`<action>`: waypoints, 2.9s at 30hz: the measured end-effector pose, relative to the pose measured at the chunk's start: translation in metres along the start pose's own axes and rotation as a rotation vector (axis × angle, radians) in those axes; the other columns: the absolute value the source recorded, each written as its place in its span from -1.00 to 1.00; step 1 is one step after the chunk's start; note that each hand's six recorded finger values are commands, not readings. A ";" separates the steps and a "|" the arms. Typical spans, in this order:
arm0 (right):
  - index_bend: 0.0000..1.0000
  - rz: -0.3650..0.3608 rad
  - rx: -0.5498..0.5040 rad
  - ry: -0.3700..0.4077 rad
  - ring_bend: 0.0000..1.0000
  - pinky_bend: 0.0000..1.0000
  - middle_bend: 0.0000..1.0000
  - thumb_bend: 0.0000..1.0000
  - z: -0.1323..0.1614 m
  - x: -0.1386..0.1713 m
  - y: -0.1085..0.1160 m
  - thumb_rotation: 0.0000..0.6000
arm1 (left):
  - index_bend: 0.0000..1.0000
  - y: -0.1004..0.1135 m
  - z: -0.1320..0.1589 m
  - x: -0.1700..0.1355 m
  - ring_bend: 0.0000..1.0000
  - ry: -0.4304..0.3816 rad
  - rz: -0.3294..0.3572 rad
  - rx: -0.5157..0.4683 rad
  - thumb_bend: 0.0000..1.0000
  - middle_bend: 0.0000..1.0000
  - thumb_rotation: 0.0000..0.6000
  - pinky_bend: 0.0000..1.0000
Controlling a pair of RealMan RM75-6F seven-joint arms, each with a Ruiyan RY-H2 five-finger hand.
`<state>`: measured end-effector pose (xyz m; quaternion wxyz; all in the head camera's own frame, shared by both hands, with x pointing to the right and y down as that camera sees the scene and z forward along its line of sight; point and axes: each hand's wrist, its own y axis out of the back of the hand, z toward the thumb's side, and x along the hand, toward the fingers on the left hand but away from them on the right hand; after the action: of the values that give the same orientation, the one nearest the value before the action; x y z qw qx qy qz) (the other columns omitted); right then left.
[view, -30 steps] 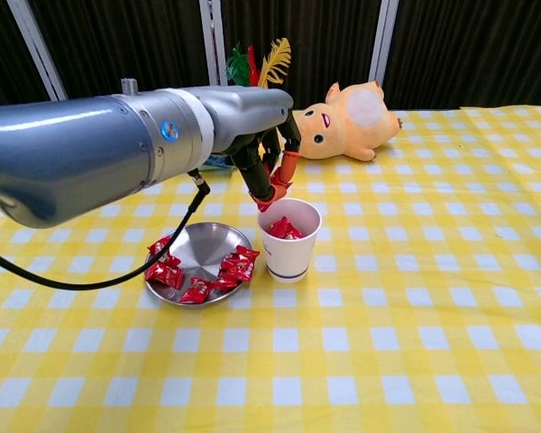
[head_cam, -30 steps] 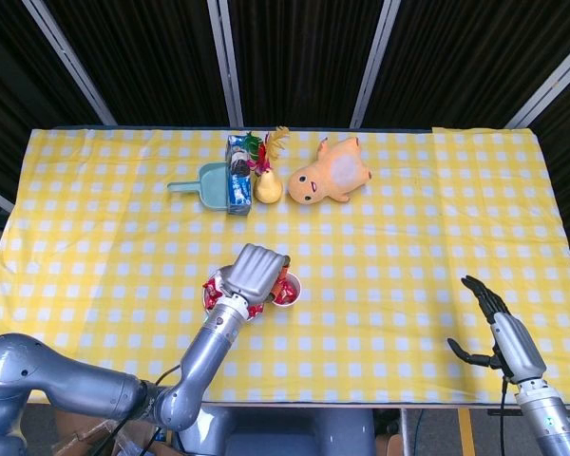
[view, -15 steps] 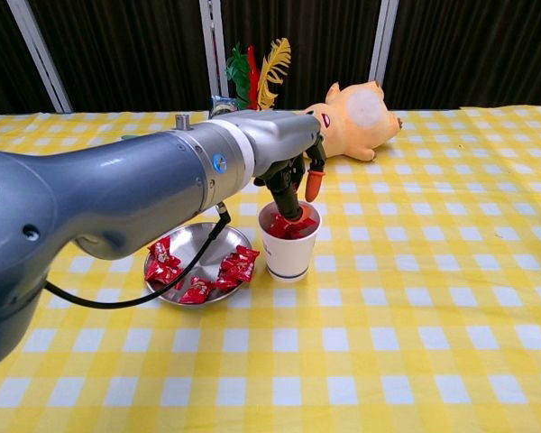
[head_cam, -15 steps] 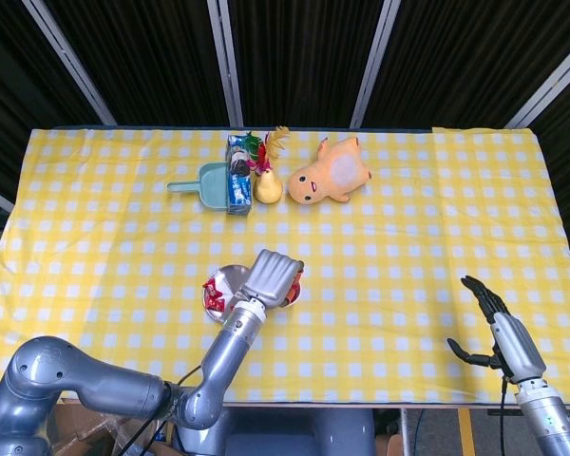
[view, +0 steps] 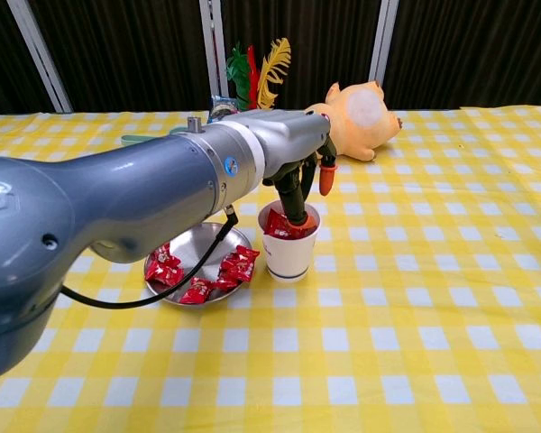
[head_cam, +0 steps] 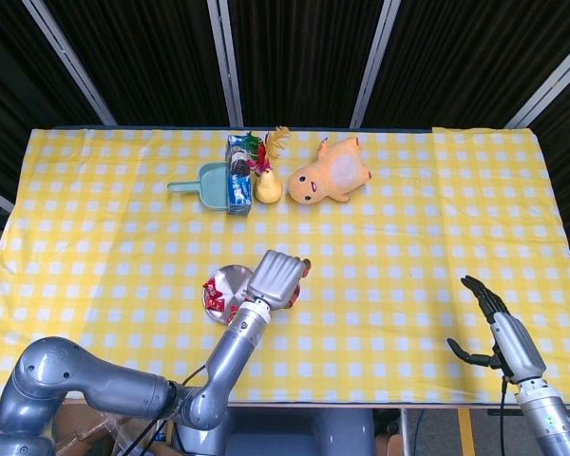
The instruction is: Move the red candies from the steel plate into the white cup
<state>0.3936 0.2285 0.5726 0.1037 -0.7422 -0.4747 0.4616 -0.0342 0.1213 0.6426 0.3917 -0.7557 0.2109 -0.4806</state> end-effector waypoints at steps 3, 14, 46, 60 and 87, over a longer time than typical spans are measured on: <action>-1.00 -0.001 0.000 0.000 -1.00 -1.00 -1.00 -0.28 0.000 0.000 0.000 1.00 | -0.31 0.004 -0.004 -0.001 0.67 0.009 0.011 -0.017 -0.43 -0.26 1.00 0.80; -1.00 -0.005 0.007 0.003 -1.00 -1.00 -1.00 -0.28 0.001 0.001 0.000 1.00 | -0.40 0.010 -0.047 -0.024 0.66 0.056 0.021 -0.037 -0.62 -0.31 1.00 0.80; -1.00 -0.005 0.009 -0.002 -1.00 -1.00 -1.00 -0.28 0.000 0.000 0.000 1.00 | -0.38 -0.068 -0.088 -0.048 0.67 -0.018 -0.210 0.038 -0.60 -0.39 1.00 0.80; -1.00 -0.003 0.011 -0.001 -1.00 -1.00 -1.00 -0.28 0.000 0.000 -0.001 1.00 | -0.25 -0.078 -0.095 -0.049 0.67 0.000 -0.233 0.053 -0.59 -0.23 1.00 0.80; -1.00 0.001 0.007 -0.006 -1.00 -1.00 -1.00 -0.28 -0.001 0.000 -0.001 1.00 | -0.03 -0.082 -0.103 -0.047 0.67 0.028 -0.247 0.065 -0.35 0.13 1.00 0.80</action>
<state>0.3931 0.2289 0.5739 0.1050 -0.7406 -0.4730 0.4656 -0.1520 0.1633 0.7058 0.3507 -0.7559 0.1059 -0.5425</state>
